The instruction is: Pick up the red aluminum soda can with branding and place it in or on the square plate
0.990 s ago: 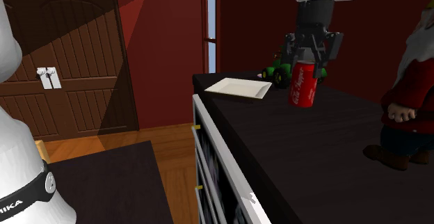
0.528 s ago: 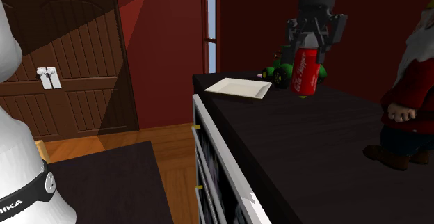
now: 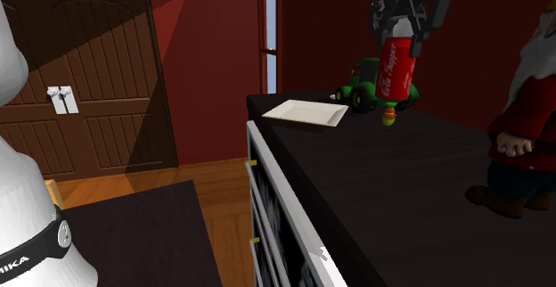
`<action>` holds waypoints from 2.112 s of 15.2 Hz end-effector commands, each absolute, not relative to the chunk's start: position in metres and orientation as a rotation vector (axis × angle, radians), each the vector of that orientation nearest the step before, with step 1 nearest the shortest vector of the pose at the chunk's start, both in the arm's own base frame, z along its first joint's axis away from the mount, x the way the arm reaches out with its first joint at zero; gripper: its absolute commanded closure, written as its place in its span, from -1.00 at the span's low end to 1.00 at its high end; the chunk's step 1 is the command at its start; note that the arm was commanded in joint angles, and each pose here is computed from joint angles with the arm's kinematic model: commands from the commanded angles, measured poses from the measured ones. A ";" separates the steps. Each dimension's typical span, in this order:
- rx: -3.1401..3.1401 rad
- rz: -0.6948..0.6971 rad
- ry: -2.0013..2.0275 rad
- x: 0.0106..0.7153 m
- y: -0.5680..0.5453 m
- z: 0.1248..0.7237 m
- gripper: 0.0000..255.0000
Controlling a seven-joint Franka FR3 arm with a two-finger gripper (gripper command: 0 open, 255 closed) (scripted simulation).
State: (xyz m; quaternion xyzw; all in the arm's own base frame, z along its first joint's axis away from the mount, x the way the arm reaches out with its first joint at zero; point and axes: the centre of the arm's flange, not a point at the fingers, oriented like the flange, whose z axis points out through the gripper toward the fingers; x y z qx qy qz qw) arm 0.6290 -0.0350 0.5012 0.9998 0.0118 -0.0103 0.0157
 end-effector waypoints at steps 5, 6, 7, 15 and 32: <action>3.110 -0.032 0.037 0.609 0.014 0.516 1.00; 3.110 -0.032 0.037 0.605 0.026 0.518 1.00; 3.110 -0.032 0.037 0.600 0.038 0.520 1.00; 3.110 -0.032 0.037 0.562 0.136 0.536 1.00; 3.110 -0.032 0.037 0.555 0.154 0.455 1.00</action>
